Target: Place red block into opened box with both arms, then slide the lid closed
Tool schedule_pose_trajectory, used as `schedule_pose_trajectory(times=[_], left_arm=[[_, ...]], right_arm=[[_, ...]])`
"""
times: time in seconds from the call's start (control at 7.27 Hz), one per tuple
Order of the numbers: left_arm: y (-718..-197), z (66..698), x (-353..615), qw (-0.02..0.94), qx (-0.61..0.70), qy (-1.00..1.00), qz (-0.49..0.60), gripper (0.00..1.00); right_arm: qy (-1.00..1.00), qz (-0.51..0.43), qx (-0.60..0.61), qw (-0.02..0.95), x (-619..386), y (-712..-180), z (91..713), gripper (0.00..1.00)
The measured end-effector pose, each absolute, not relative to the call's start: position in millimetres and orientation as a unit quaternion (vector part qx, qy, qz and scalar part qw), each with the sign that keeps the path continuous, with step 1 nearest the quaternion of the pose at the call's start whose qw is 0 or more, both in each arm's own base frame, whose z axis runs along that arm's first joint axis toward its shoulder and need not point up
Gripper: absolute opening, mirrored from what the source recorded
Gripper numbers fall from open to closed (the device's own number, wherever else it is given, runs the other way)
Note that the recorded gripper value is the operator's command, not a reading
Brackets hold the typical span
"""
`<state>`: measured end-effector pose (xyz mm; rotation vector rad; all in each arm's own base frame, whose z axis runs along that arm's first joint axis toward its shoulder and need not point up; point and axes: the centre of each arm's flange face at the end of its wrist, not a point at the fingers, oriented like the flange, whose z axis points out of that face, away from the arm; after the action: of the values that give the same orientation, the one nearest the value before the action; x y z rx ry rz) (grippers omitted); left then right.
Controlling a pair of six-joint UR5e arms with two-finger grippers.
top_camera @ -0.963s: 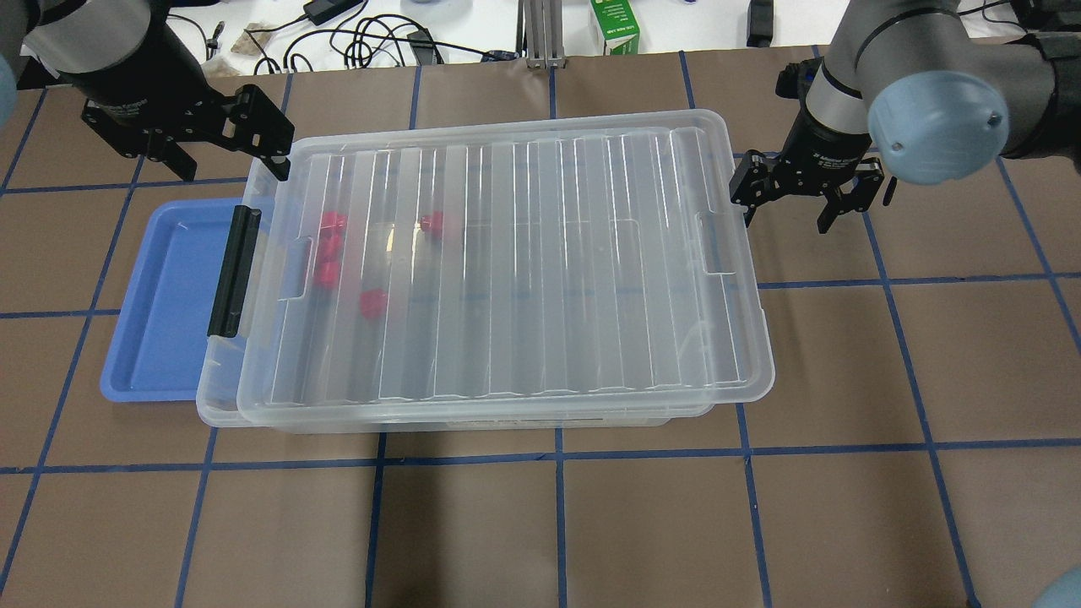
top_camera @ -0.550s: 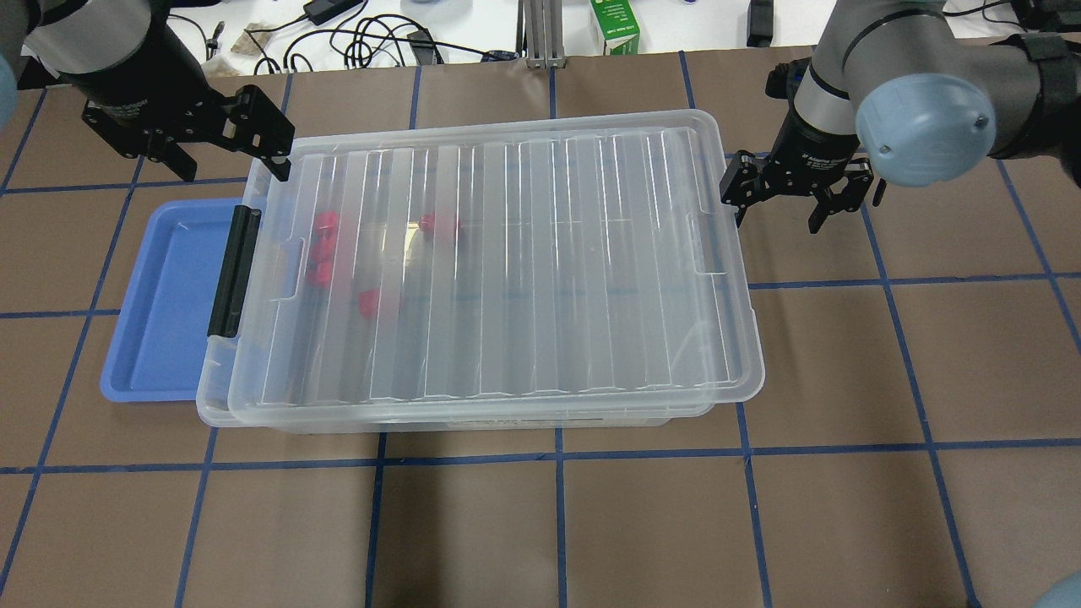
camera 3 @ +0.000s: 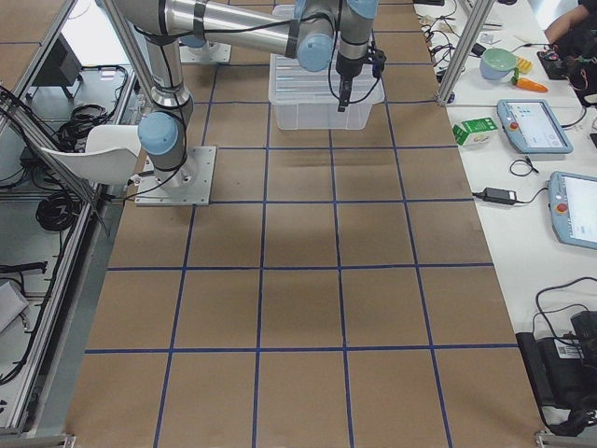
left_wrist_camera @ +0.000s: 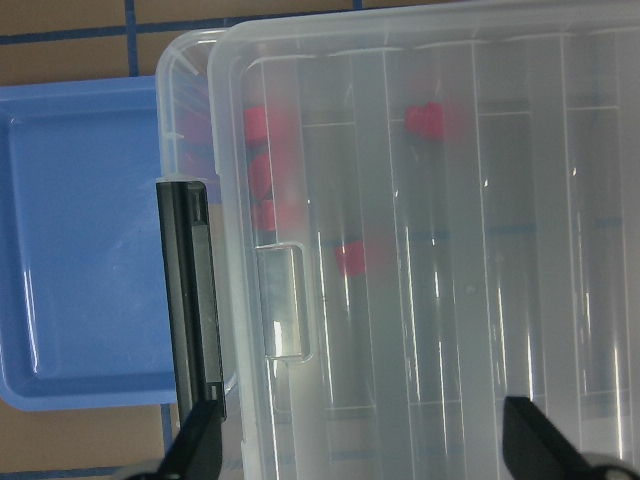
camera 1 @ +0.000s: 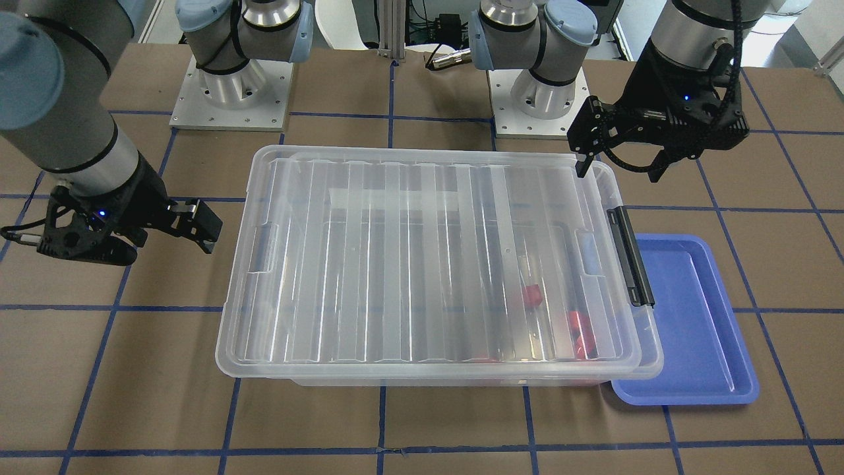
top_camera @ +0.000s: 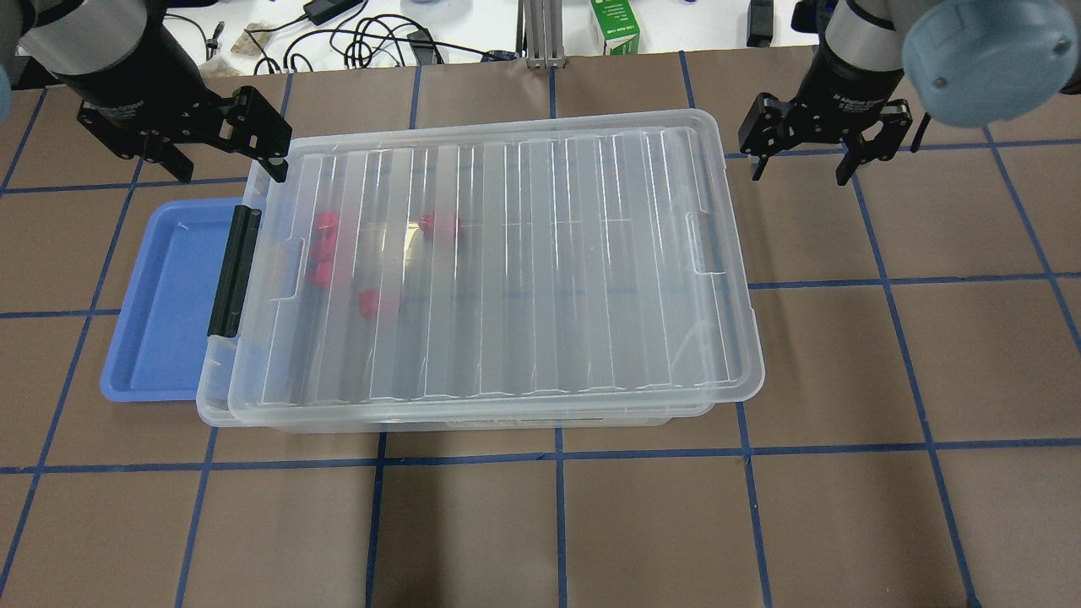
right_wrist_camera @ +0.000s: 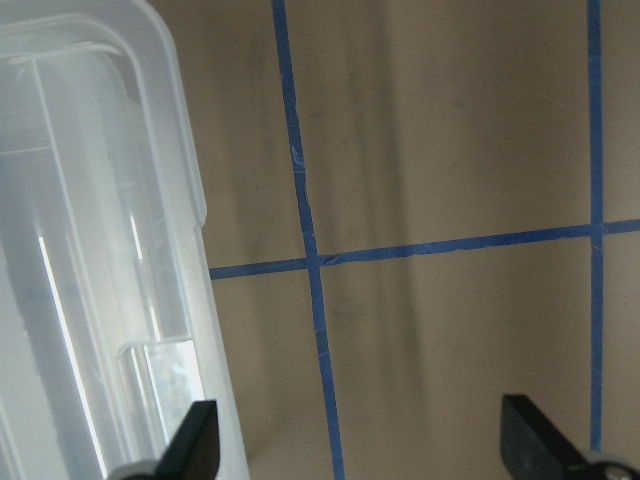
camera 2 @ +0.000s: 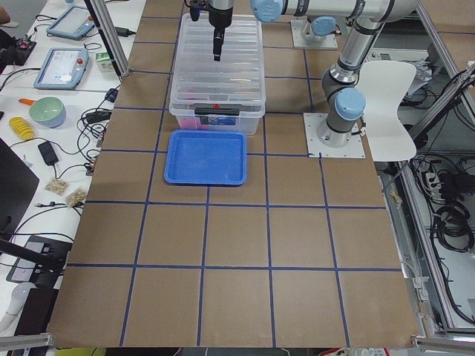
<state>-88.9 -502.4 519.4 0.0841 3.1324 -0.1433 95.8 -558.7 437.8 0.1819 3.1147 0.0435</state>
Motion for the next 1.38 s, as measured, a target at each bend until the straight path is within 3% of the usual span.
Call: schedule_pose_trajectory(times=[0.41,1.38], left_arm=[[-505,519,-88,0.007,0.012,0.999,-0.045,1.0],[-505,518,-89,0.007,0.009,0.999,-0.043,1.0]], right_arm=[[0.998,0.001,0.067,0.01,123,-504,501,1.0],[0.998,0.022,0.056,-0.006,130,-464,505,1.0]])
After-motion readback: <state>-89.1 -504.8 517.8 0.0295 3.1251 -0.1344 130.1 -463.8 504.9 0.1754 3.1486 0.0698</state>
